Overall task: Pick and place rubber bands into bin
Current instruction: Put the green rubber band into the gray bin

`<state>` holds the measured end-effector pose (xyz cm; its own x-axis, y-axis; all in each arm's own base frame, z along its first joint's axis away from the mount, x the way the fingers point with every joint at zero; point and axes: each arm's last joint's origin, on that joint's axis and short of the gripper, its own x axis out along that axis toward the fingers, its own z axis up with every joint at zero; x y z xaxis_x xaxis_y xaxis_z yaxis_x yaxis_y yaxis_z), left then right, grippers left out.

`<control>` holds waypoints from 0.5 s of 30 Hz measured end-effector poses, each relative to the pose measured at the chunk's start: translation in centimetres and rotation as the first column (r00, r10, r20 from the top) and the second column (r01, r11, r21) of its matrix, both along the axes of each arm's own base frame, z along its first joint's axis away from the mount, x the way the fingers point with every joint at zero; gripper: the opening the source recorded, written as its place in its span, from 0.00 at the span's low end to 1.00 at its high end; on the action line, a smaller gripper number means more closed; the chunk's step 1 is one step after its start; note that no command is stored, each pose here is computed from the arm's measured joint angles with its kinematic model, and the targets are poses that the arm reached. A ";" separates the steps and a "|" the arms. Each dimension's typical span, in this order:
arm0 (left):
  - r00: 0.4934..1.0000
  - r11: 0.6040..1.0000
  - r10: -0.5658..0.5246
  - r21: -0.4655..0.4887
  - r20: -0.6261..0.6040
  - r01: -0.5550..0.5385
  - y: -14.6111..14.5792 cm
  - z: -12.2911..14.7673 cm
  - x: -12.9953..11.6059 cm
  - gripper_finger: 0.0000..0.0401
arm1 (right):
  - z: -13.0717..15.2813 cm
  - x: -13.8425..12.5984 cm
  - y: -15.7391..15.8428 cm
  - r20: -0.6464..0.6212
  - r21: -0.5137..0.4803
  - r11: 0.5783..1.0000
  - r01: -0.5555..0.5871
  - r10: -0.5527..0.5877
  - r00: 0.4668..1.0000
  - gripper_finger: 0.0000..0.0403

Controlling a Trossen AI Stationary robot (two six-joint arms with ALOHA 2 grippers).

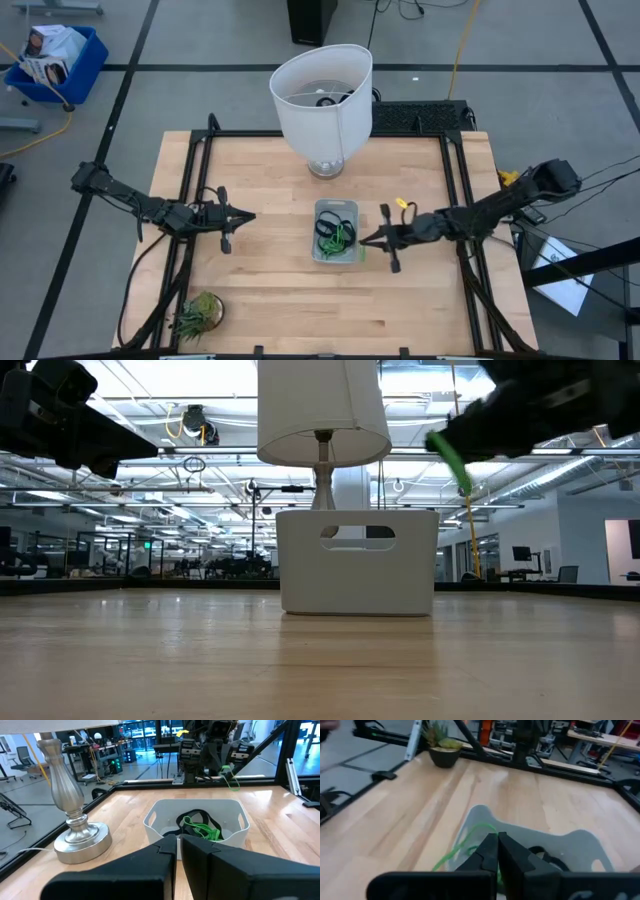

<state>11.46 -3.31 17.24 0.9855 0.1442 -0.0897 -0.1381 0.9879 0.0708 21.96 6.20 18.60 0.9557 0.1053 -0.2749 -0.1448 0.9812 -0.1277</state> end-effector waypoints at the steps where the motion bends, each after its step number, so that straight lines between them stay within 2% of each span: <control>1: 1.000 1.000 0.000 0.002 -0.001 0.000 0.0 0.0 0.0 0.08 | 0.1 0.6 -0.1 -0.004 -0.008 1.000 0.009 -0.009 1.000 0.00; 6: 1.000 1.000 0.000 0.005 -0.002 0.000 0.0 0.0 0.0 0.08 | 0.3 2.9 -1.0 -0.024 -0.027 1.000 0.017 -0.017 1.000 0.00; 15: 1.000 1.000 0.000 0.008 -0.007 0.000 0.0 -0.1 0.0 0.08 | -0.9 5.1 -2.6 -0.086 -0.033 0.997 0.063 -0.065 0.994 0.00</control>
